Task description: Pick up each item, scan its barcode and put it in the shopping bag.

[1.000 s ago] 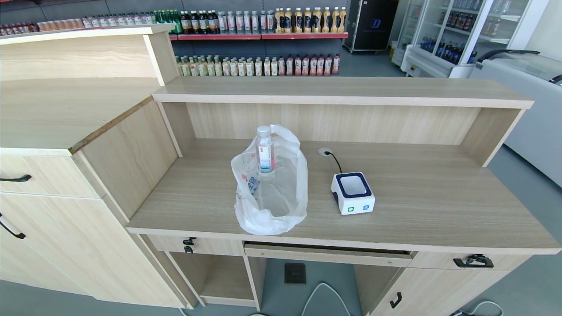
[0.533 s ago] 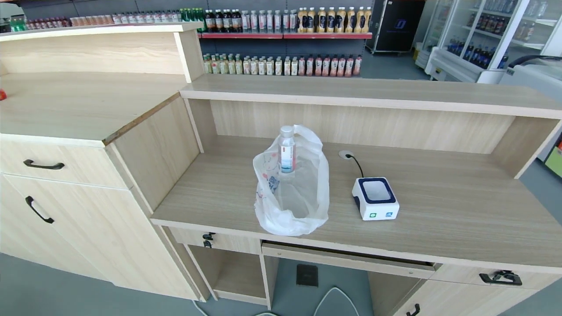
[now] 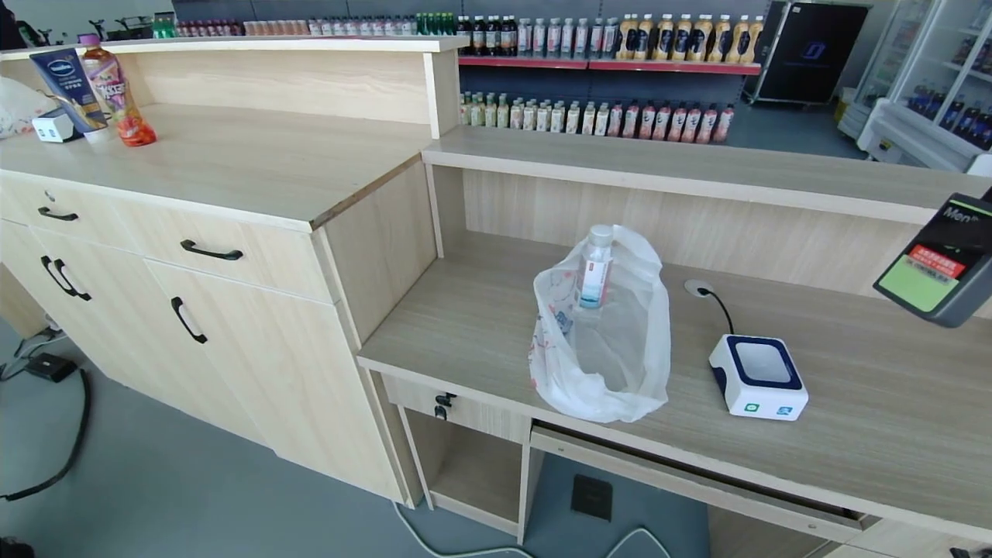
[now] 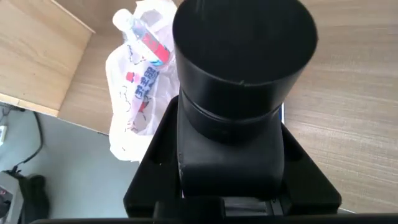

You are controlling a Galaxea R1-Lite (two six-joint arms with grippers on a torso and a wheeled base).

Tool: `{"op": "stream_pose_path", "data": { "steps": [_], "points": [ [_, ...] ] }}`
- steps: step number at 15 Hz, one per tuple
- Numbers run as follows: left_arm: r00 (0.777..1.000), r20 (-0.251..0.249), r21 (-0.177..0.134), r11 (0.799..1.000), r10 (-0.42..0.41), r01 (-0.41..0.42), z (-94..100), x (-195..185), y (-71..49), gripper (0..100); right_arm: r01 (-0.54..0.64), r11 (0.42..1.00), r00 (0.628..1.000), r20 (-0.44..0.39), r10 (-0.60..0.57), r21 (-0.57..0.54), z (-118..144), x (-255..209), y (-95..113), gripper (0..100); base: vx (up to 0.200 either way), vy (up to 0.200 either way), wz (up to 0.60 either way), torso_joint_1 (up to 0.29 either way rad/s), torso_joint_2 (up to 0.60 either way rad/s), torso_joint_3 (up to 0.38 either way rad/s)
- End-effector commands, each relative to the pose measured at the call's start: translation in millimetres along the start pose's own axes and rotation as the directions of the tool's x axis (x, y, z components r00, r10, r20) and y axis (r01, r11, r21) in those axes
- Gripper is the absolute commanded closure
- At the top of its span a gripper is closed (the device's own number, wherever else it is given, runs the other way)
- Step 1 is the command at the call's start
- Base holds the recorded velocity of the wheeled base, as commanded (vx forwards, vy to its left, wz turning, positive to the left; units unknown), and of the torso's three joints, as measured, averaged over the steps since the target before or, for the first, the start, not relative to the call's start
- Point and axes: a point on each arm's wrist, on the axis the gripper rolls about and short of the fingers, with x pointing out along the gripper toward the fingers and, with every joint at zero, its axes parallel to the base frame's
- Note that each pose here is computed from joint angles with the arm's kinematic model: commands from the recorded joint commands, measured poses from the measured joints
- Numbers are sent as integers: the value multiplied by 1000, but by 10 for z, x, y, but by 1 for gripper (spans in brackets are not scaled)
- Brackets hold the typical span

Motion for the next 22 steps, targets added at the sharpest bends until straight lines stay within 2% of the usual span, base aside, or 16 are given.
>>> {"op": "stream_pose_path", "data": {
  "steps": [1, 4, 6, 8, 17, 22],
  "points": [
    [1000, 0, 0, 1000, 0, 0, 0, 0, 0, 0, 16, 995, 994, -105, -5, 101, -93, 356, -428, 100, 0, 0, 0, 0, 0, 0],
    [1000, 0, 0, 1000, 0, 0, 0, 0, 0, 0, -71, 988, 981, -169, 94, 137, -212, 564, -868, 100, 0, 0, 0, 0, 0, 0],
    [1000, 0, 0, 1000, 0, 0, 0, 0, 0, 0, -166, 978, 966, -177, 187, 124, -269, 624, -1008, 100, 0, 0, 0, 0, 0, 0],
    [1000, 0, 0, 1000, 0, 0, 0, 0, 0, 0, -230, 966, 952, -179, 249, 118, -306, 663, -1077, 100, 0, 0, 0, 0, 0, 0],
    [1000, 0, 0, 1000, 0, 0, 0, 0, 0, 0, -283, 951, 923, -234, 305, 122, -505, 987, -1320, 100, 0, 0, 0, 0, 0, 0],
    [1000, 0, 0, 1000, 0, 0, 0, 0, 0, 0, -328, 940, 910, -237, 341, 91, -494, 1191, -1354, 100, 0, 0, 0, 0, 0, 0]
  ]
}}
